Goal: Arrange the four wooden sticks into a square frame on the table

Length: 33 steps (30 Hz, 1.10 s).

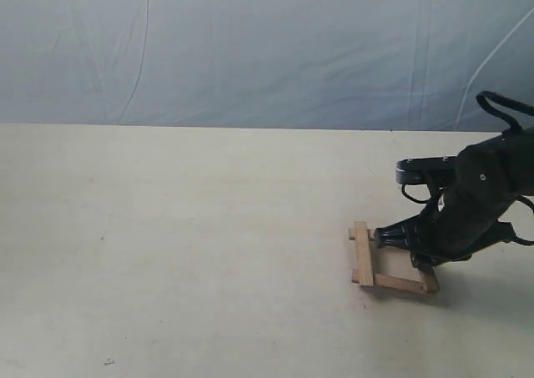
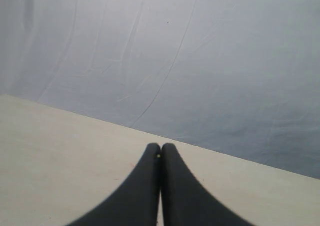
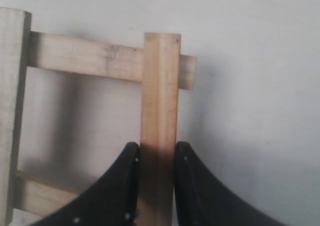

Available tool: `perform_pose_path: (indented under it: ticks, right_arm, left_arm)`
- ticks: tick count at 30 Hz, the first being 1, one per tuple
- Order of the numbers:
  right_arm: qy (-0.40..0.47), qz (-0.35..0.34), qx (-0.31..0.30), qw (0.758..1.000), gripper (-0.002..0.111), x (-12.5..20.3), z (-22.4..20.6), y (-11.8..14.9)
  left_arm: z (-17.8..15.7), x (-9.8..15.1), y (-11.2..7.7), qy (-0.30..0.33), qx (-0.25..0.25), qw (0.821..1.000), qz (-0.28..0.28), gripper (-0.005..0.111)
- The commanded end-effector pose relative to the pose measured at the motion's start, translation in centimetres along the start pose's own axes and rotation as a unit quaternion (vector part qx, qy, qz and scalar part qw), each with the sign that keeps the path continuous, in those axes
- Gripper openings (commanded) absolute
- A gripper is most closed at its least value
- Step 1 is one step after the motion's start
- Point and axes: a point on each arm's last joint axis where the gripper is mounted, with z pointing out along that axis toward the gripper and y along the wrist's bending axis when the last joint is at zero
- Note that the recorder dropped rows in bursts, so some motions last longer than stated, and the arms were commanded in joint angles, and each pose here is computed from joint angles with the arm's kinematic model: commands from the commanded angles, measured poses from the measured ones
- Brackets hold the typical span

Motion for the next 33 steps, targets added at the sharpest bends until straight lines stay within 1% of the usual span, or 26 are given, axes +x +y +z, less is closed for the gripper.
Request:
perform_pose_path:
  ticks: [1,5,10,14,18,23,27,33]
  right_arm:
    - [-0.016,-0.012,-0.016,1.0,-0.001,-1.1,0.0,2.3]
    - [0.001,-0.029,-0.013,1.0,-0.001,-2.1,0.8,4.0]
    - [0.0,-0.048,-0.017,0.999,-0.001,-3.9,1.3,6.4]
    - [-0.004,-0.056,-0.019,0.998,-0.001,-5.6,1.5,8.1]
    - [-0.001,-0.061,-0.029,0.998,-0.001,-7.1,2.3,10.3]
    - [0.001,-0.067,-0.031,0.997,-0.001,-8.4,3.2,12.7]
    - [0.016,-0.049,-0.039,0.998,-0.001,-9.0,4.4,13.5]
    - [0.023,-0.042,-0.044,0.998,-0.001,-9.2,5.1,13.8]
  left_arm:
    - [-0.1,0.0,0.0,-0.009,0.001,1.0,0.003,0.0]
    - [-0.1,0.0,0.0,-0.009,0.001,1.0,0.003,0.0]
    - [-0.1,0.0,0.0,-0.009,0.001,1.0,0.003,0.0]
    - [-0.1,0.0,0.0,-0.009,0.001,1.0,0.003,0.0]
    - [-0.1,0.0,0.0,-0.009,0.001,1.0,0.003,0.0]
    - [-0.1,0.0,0.0,-0.009,0.001,1.0,0.003,0.0]
    - [-0.1,0.0,0.0,-0.009,0.001,1.0,0.003,0.0]
    - [-0.1,0.0,0.0,-0.009,0.001,1.0,0.003,0.0]
